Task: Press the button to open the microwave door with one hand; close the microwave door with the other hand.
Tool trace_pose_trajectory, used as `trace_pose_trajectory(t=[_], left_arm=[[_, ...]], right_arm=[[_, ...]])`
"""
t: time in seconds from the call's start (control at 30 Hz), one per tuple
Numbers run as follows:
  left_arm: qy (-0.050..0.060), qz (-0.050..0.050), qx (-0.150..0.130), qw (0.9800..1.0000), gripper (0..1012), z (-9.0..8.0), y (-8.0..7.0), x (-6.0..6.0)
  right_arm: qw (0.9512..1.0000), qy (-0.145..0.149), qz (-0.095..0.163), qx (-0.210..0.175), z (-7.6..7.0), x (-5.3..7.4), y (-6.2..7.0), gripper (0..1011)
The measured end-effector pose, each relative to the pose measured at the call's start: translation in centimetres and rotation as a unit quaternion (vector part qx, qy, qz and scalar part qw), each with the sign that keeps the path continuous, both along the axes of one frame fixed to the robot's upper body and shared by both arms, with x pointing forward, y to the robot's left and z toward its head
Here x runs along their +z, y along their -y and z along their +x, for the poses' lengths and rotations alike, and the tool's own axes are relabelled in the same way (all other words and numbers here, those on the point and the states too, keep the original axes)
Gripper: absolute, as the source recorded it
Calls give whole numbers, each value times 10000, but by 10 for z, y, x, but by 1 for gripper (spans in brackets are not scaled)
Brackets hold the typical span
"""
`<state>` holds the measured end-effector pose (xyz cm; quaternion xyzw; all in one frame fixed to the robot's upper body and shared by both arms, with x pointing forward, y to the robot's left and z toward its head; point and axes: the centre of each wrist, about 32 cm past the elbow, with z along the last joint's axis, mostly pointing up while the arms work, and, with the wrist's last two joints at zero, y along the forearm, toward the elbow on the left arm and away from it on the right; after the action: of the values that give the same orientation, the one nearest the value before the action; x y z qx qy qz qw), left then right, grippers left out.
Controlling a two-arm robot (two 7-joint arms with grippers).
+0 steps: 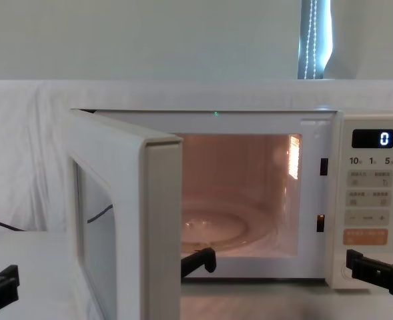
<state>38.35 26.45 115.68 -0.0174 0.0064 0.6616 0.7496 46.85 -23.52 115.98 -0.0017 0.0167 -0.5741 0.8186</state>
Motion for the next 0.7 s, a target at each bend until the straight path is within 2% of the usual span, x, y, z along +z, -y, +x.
trace_pose_trajectory(t=[0.57,0.7], left_arm=[[0,0,0,10000,1001,0,0,0],[0,0,0,10000,926,0,0,0]], right_arm=[[10000,0,0,0,0,0,0,1002],[10000,0,0,0,0,0,0,1002]])
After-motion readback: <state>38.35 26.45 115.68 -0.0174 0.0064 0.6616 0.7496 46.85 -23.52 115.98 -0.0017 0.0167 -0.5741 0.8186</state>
